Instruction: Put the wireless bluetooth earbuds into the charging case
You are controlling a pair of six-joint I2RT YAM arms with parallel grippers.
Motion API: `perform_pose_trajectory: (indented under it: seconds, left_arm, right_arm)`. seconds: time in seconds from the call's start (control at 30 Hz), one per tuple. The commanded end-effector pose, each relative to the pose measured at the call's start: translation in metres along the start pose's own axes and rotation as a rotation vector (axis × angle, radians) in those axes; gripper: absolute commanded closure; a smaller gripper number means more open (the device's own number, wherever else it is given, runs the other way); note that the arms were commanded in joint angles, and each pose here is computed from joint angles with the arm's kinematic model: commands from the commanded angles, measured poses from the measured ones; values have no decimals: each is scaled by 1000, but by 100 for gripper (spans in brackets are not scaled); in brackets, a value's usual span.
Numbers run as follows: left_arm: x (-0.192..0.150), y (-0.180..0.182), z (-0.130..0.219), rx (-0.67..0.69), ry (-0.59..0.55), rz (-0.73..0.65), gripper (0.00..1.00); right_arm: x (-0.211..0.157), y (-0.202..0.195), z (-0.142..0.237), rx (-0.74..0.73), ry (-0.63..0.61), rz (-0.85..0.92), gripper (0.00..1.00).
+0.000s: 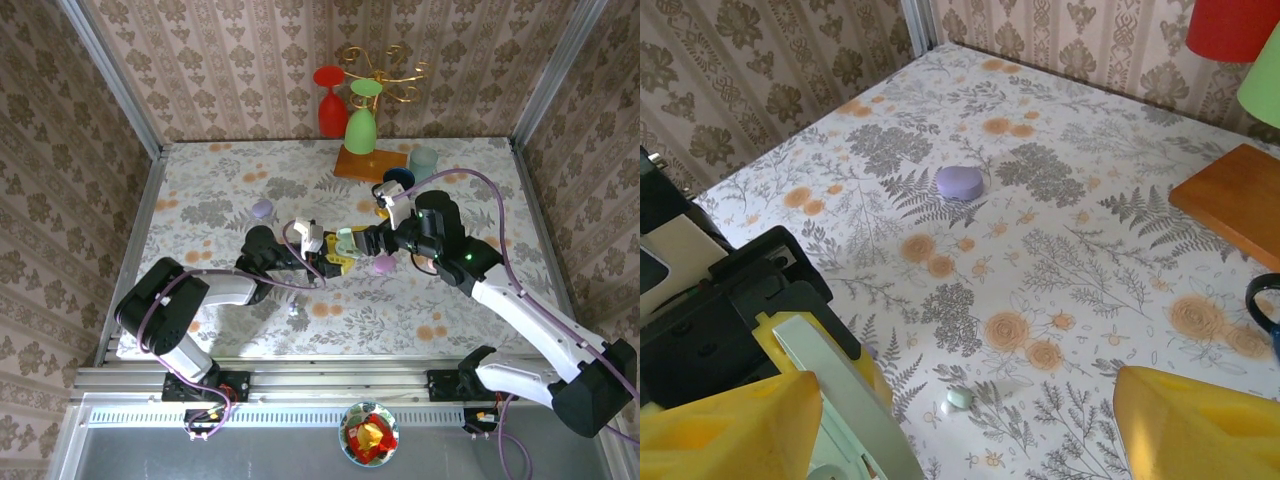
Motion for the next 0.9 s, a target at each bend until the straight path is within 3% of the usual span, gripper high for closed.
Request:
perform_pose_trajectory:
  seconds: [0.0, 0.27, 0.43, 0.57, 0.87]
  left_arm:
    - [13, -7, 2, -31, -27, -78, 74]
    - [16, 3, 15, 55, -49, -62, 75]
    - [22, 9, 29, 113, -67, -67, 75]
    - [27, 17, 50, 180, -83, -76, 75]
    - [40, 32, 96, 352, -125, -126, 76]
  right_arm:
    - [9, 3, 6, 33, -10, -25, 22]
    - [17, 15, 31, 95, -131, -85, 21]
    - [7, 6, 31, 16, -132, -230, 22]
    - [-17, -7, 11, -43, -39, -453, 25]
    - [-71, -6, -64, 27, 318, -656, 38]
Point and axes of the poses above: each hand's point on the last joint's axis, 136 mm out from that joint toward the fingers, its own z axis back along the fingers, its own y axis along the line the jaws close on, x = y × z, the point moved 7 cm from there along z, back along the fingers, and after that the axes turned 9 degrees about z, right-handed, at the moved point
